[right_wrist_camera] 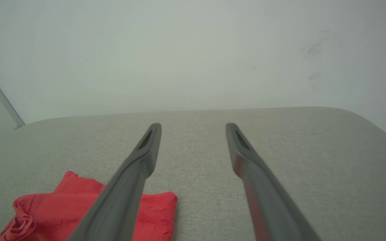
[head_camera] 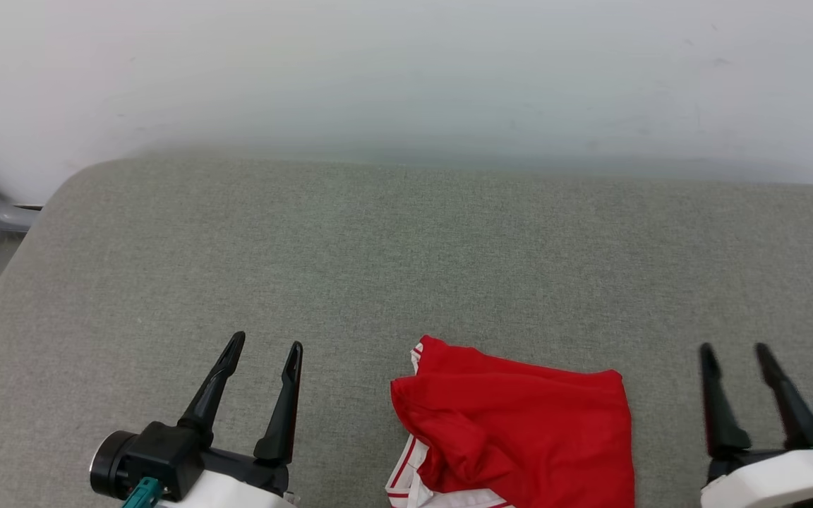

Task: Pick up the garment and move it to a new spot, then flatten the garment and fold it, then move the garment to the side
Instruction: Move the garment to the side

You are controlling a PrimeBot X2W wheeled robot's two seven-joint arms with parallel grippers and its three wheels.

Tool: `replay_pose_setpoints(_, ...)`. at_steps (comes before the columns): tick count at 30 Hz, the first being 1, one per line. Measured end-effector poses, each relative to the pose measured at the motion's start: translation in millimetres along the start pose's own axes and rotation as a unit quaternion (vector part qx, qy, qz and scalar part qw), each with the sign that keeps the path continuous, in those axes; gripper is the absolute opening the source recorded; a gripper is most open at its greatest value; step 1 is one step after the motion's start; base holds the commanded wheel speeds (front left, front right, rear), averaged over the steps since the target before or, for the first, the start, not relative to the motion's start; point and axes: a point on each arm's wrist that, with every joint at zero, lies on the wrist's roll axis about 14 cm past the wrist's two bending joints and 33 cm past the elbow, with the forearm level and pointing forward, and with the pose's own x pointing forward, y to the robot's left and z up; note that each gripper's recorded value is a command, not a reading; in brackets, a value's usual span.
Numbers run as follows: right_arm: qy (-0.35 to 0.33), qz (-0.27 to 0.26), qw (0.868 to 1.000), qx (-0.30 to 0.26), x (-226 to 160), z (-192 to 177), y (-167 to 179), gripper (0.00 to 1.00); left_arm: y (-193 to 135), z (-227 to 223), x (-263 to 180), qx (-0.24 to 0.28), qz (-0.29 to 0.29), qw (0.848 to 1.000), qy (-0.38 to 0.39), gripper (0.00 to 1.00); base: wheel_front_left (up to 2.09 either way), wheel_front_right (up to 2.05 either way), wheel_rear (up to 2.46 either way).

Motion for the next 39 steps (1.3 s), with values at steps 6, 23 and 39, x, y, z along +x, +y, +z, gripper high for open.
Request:
replay_pose_setpoints(6,0.136,0.04,0.99,-0.002,0.5,-27.8,13.2,1.0,1.4,-2.9,1.2,0.0,0.001,1.0,0.004,1.0,0.0,0.0,0.0)
replay_pose_setpoints(23,0.482,0.072,0.872,-0.027,-24.5,-115.4,26.6,1.0,6.0,-17.0,14.2,0.003,0.008,1.0,0.023,1.0,0.0,0.0,0.0)
replay_pose_setpoints(39,0.571,0.114,0.812,-0.038,-28.8,-174.9,49.8,0.82,19.6,-25.7,13.7,0.012,0.03,0.999,0.039,1.0,0.0,0.0,0.0)
